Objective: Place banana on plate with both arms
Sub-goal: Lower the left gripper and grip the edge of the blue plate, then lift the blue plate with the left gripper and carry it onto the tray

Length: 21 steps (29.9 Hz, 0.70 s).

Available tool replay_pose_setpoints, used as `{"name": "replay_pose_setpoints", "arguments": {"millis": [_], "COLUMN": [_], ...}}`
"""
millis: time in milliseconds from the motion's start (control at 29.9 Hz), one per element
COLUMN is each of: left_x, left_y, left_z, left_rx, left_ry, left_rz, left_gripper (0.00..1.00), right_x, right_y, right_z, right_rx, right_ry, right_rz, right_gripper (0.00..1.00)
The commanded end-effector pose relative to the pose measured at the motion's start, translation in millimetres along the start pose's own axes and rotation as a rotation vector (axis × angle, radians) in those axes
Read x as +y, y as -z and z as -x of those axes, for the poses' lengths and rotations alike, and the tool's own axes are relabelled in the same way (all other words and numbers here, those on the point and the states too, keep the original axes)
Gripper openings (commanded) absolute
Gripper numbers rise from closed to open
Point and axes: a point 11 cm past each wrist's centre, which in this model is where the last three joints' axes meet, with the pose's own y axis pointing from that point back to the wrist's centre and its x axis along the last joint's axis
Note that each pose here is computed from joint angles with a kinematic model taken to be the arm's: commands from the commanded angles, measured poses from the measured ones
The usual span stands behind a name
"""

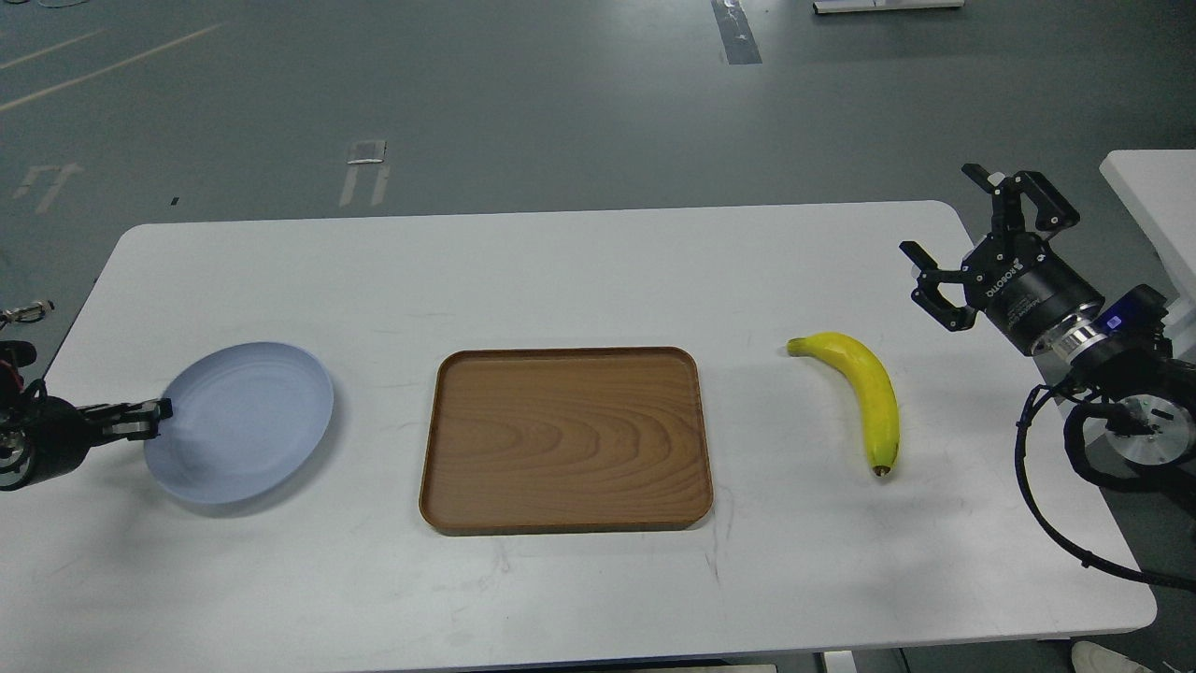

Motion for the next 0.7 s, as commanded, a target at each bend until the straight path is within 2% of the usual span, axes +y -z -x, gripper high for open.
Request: {"name": "replay_pose_setpoints", "arguments": {"millis": [0, 134, 201, 301, 368, 468, 668], "left_x": [1.2, 3.7, 5.2, 7.3, 16.2, 19.8, 12.8], "left_y": [-1.4, -7.0, -23.6, -44.8, -78.5, -120.6, -219.7], "left_z": [-9.4, -29.6, -57.0, -74.3, -97.0, -109.1, -109.0], "left_rx": [0.033, 0.068, 0.072, 0.063, 0.018, -0.052, -0.31], "left_ry": [-0.034, -0.072, -0.071, -0.058, -0.068, -0.069, -0.001], "left_rz": [0.008, 0.028, 0.07, 0.129, 0.224, 0.331, 0.52], "left_gripper": [0.0, 0.0, 0.0, 0.0, 0.0, 0.0, 0.0], "right_x": [-0.2, 0.2, 0.2, 0.2, -0.2, 0.2, 3.6], "right_y": [1.1, 1.6, 1.6, 1.6, 1.1, 1.6, 8.0], "right_z": [-0.2, -0.6, -0.6, -0.6, -0.2, -0.6, -5.7], "right_rx": [0.002, 0.003, 0.003, 0.003, 0.002, 0.003, 0.018], "right_ry": [0.0, -0.001, -0.001, -0.001, 0.0, -0.001, -0.011], "right_rz": [-0.001, -0.001, -0.001, -0.001, -0.001, -0.001, -0.005], "right_gripper": [1.0, 1.0, 1.0, 1.0, 1.0, 1.0, 1.0]}}
